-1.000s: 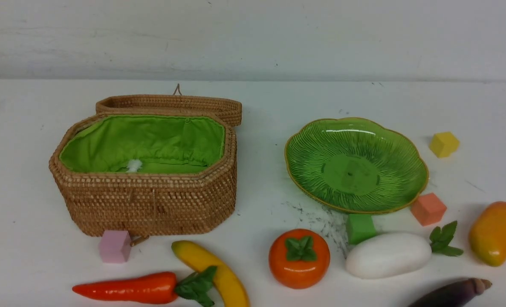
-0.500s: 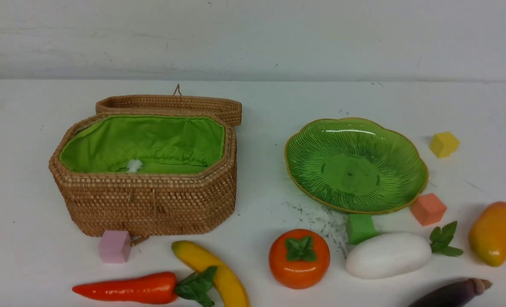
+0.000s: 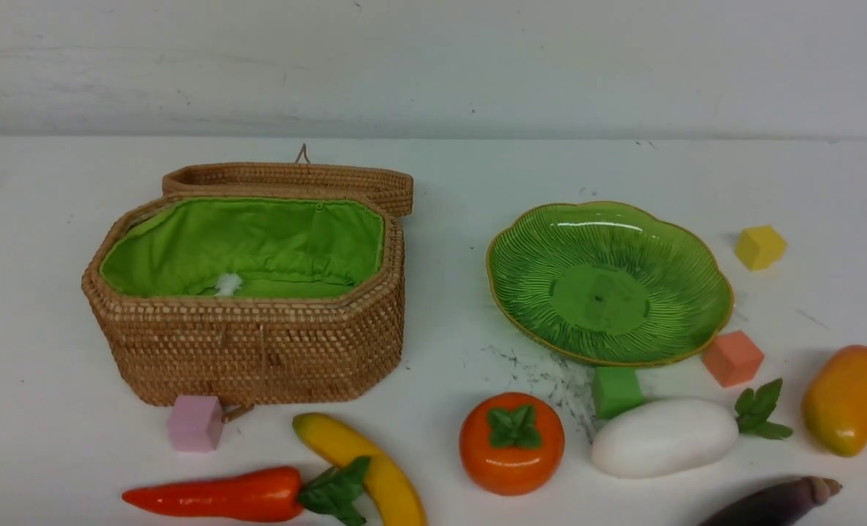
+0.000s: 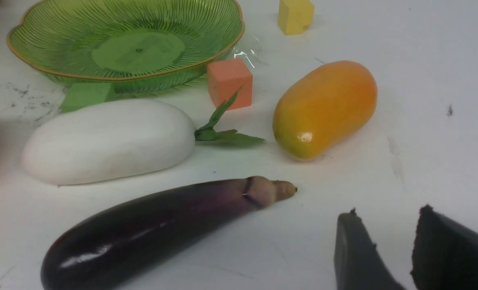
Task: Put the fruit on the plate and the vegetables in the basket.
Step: Use the left arm to grab a carrot and put it into the left basket
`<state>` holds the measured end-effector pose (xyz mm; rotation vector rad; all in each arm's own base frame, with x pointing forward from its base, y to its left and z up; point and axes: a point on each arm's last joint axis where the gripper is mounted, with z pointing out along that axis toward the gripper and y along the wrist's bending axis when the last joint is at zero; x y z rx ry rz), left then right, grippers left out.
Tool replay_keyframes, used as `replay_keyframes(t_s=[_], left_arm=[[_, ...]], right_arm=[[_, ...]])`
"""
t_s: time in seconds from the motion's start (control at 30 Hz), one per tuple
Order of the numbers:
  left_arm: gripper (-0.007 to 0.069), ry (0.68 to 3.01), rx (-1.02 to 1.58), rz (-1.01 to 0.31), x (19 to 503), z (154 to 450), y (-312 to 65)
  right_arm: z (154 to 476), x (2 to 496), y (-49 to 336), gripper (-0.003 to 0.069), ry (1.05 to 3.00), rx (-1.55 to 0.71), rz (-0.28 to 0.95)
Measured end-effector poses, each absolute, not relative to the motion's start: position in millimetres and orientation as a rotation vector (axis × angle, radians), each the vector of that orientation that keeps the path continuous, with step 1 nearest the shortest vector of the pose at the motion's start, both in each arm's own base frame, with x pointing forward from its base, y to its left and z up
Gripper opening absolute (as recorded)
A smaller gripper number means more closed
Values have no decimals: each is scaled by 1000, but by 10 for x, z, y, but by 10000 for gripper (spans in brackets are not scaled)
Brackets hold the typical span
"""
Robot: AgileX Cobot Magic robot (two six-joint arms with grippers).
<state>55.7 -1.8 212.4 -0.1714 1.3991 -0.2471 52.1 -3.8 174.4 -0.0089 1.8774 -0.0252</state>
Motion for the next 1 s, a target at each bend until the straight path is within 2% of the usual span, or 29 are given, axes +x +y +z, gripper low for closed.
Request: replay_keyframes(t_s=[0.17,0.33,0.4,0.43,0.47,0.5,0.53,0.6,0.77,0.87,1.0], left_arm=[[239,1237,-229,-360,498,2396,-14],[239,1110,-246,-423,278,3193,-6],[239,1135,-255,-432,251,3409,-5],[239,1186,-273,-430,253,3625,-5],[239,1194,-275,-430,272,3623,-5],[239,1292,-297,-418,316,3775,-6],[239,1324,-305,-415,334,3800,-7],[239,1586,-350,-366,502,3827,-10],[239,2045,-364,-241,881,3539,-18],[239,2137,-326,-189,1040,3458,-15],[239,2272,-116,-166,1299,3324,-86]], right_arm=[[1744,521,-38,242,1877,-9,-25],[1744,521,-38,242,1877,-9,-25],[1744,521,-38,242,1877,-9,-25],[1744,521,-38,242,1877,-9,-25],[1744,521,-38,242,1877,-9,-25],[1744,521,-38,242,1877,-9,-25],[1744,521,-38,242,1877,-9,-25],[1744,521,-38,242,1877,-9,-25],[1744,521,-38,242,1877,-9,-25],[1744,521,-38,242,1877,-9,-25],[1744,521,-38,242,1877,-9,-25]])
